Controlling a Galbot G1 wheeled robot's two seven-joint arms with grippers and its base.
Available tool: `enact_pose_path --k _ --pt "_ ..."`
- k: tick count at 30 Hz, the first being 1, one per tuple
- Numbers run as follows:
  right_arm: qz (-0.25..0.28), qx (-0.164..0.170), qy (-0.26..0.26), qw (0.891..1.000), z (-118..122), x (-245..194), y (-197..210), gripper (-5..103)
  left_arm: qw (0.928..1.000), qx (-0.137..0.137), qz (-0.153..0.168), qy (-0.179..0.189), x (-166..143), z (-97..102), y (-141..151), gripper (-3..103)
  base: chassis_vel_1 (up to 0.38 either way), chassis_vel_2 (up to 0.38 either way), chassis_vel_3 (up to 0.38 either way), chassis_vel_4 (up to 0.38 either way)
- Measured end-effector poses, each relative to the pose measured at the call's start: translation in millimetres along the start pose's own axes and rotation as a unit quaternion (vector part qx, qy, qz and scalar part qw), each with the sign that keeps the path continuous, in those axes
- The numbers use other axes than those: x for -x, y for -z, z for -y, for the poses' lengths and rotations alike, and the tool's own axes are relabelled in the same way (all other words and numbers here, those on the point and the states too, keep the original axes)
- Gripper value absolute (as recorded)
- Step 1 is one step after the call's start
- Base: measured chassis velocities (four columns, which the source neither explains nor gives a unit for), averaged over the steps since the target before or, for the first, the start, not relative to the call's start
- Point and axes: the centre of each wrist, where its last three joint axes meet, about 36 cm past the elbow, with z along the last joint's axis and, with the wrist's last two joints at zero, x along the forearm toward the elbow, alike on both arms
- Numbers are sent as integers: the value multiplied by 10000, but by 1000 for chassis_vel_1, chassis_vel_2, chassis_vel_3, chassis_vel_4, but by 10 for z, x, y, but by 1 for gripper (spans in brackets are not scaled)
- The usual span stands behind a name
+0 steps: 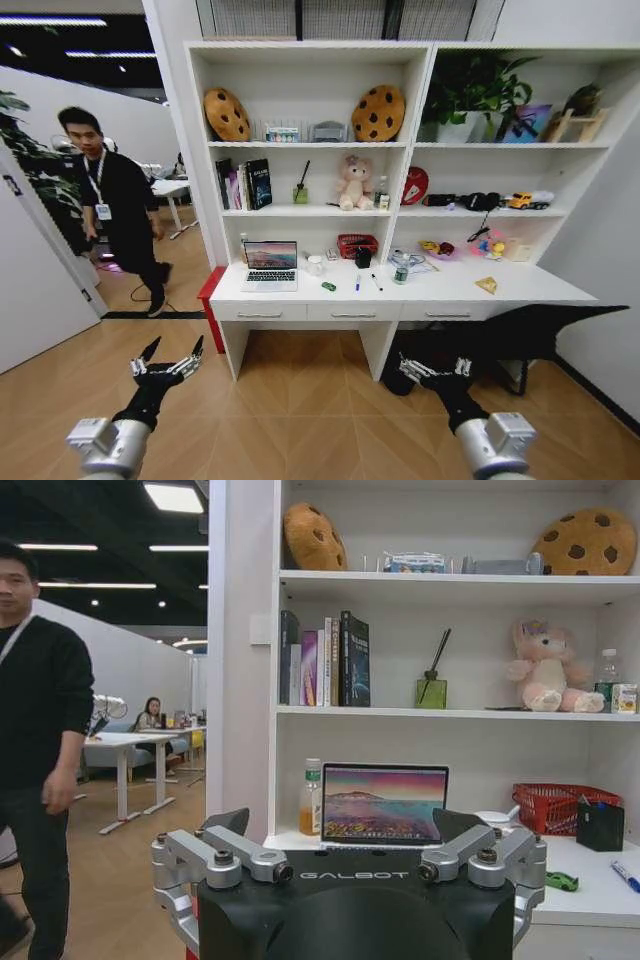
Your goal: Organize the objects on the table.
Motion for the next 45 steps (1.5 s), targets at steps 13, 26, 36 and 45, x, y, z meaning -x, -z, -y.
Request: enact_pose_path --k 13,26,36,45 --pt "25 -11 21 10000 43 29 23 100 10000 26 -28 -29 19 -2 22 100 0 0 0 0" --pt "70 -47 32 10000 45 38 60 100 10000 -49 -78 -37 7 9 16 100 0 0 0 0" --pt "67 -40 11 10000 53 42 52 100 10000 -43 -77 -42 8 13 13 100 0 0 0 0" --pt "152 -17 56 9999 72 50 24 100 10000 -11 -70 -49 13 18 14 100 -5 4 9 -6"
